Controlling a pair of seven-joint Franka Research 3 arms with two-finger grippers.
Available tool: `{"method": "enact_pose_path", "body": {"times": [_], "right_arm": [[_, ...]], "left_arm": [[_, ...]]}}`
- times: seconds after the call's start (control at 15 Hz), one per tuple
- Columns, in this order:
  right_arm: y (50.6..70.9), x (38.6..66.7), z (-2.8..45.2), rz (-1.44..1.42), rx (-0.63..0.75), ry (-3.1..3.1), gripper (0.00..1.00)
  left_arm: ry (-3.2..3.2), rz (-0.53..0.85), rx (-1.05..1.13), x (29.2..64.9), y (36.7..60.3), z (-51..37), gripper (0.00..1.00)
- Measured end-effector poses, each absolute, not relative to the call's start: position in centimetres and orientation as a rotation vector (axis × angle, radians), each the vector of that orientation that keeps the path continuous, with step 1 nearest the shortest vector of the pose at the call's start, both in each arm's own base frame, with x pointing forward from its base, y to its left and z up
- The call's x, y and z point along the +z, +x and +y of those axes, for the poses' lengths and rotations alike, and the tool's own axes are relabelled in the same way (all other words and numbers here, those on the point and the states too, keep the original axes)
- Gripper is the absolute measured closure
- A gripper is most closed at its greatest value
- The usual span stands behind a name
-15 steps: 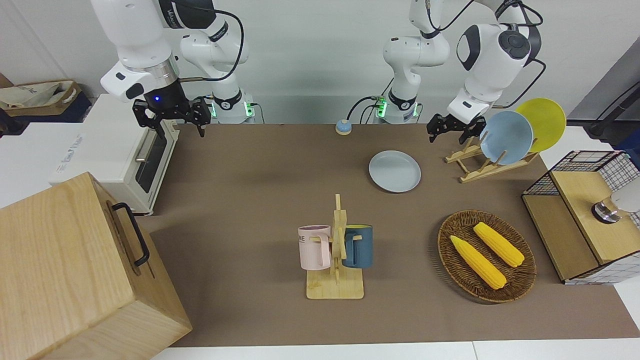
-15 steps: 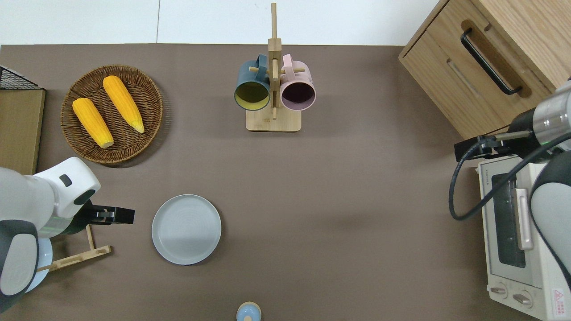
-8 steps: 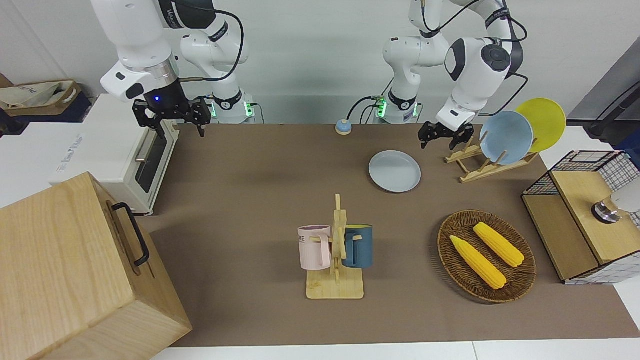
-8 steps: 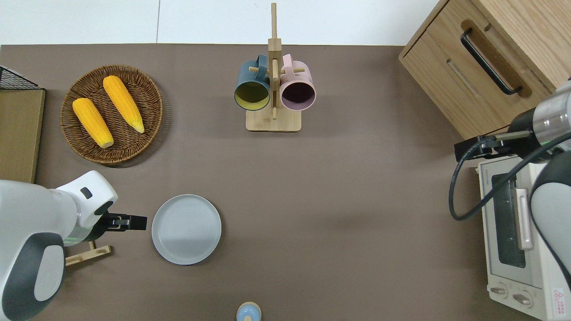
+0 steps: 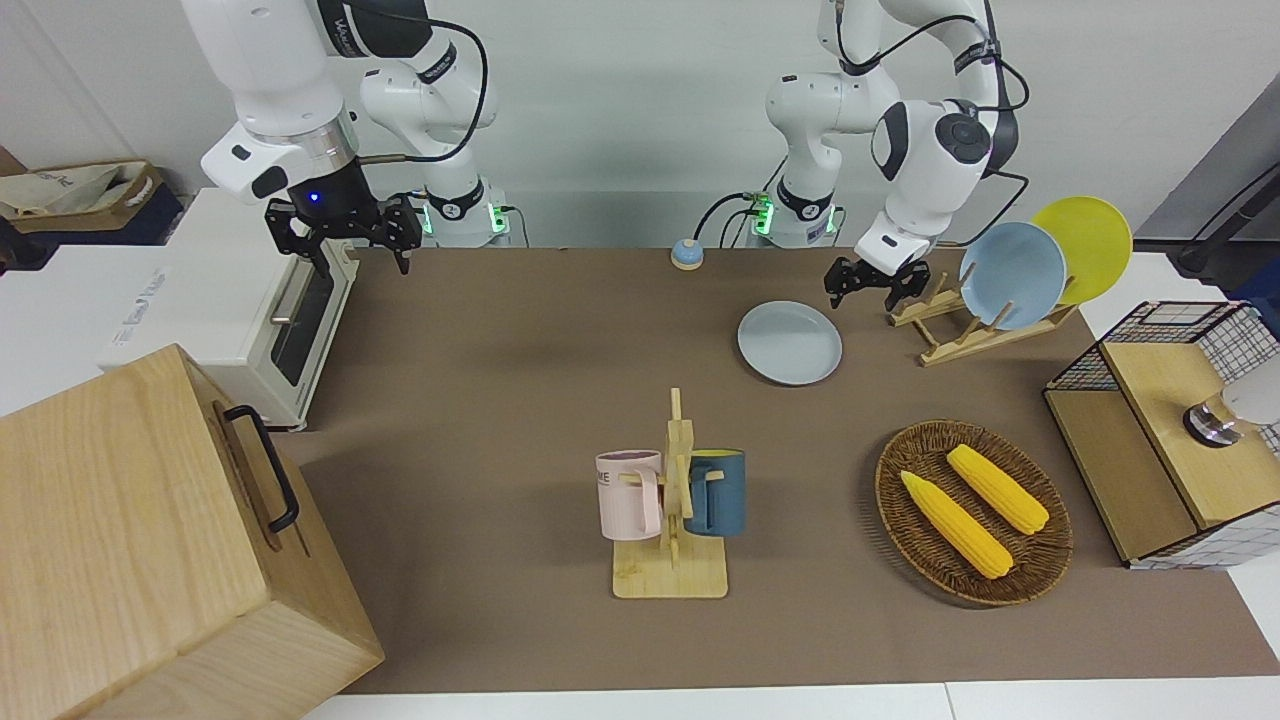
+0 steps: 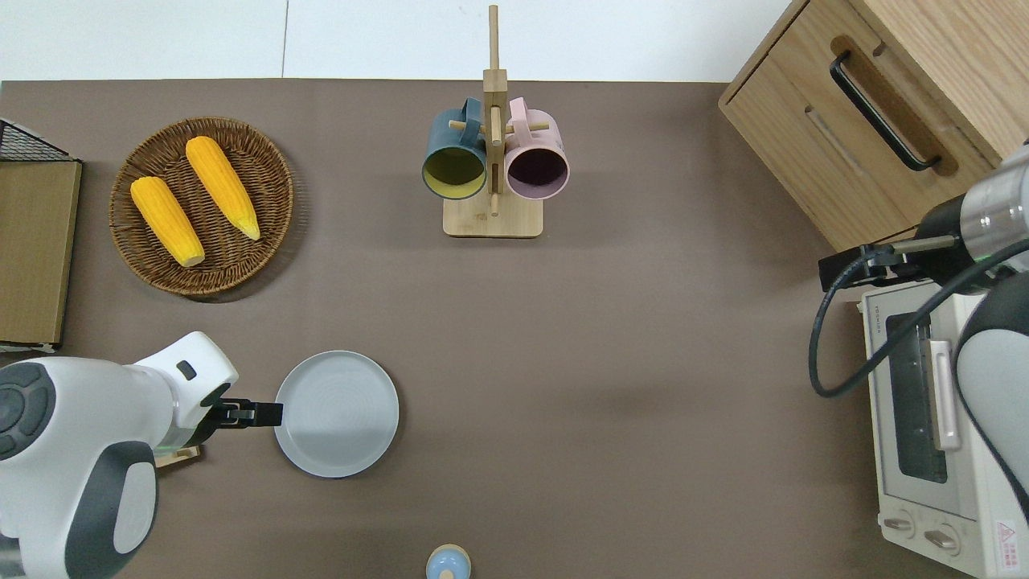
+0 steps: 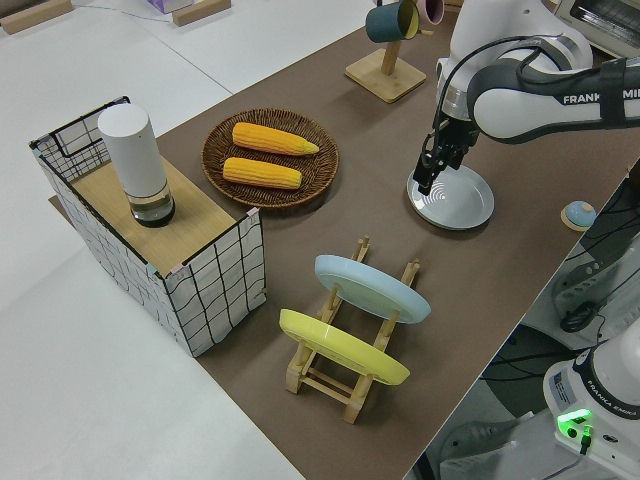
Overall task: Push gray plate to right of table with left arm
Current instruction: 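Push the gray plate with the left gripper away from the rack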
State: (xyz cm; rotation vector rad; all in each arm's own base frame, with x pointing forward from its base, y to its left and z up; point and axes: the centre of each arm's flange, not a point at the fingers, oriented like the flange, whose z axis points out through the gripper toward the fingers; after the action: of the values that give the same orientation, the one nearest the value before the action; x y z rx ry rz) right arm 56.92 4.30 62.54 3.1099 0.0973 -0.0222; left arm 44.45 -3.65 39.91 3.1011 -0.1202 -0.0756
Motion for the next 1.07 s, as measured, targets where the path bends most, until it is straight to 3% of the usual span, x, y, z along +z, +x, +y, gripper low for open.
{"method": "enact_pose_path", "body": {"times": [0.33,0.73,1.07], "right_arm": [[56.9,62.5,4.3,0.097,-0.022,3.11,0.01],[56.9,62.5,4.3,0.097,-0.022,3.11,0.01],[56.9,62.5,4.3,0.097,-0.022,3.11,0.01]], "left_arm": [[3.105,-0.124,-0.018,35.8,42.8,-3.8,0.0],[3.109,-0.111,0.035,31.6,42.6,-4.7,0.0],[3.11,-0.107,0.025,30.8,42.7,-4.9,0.0]]}}
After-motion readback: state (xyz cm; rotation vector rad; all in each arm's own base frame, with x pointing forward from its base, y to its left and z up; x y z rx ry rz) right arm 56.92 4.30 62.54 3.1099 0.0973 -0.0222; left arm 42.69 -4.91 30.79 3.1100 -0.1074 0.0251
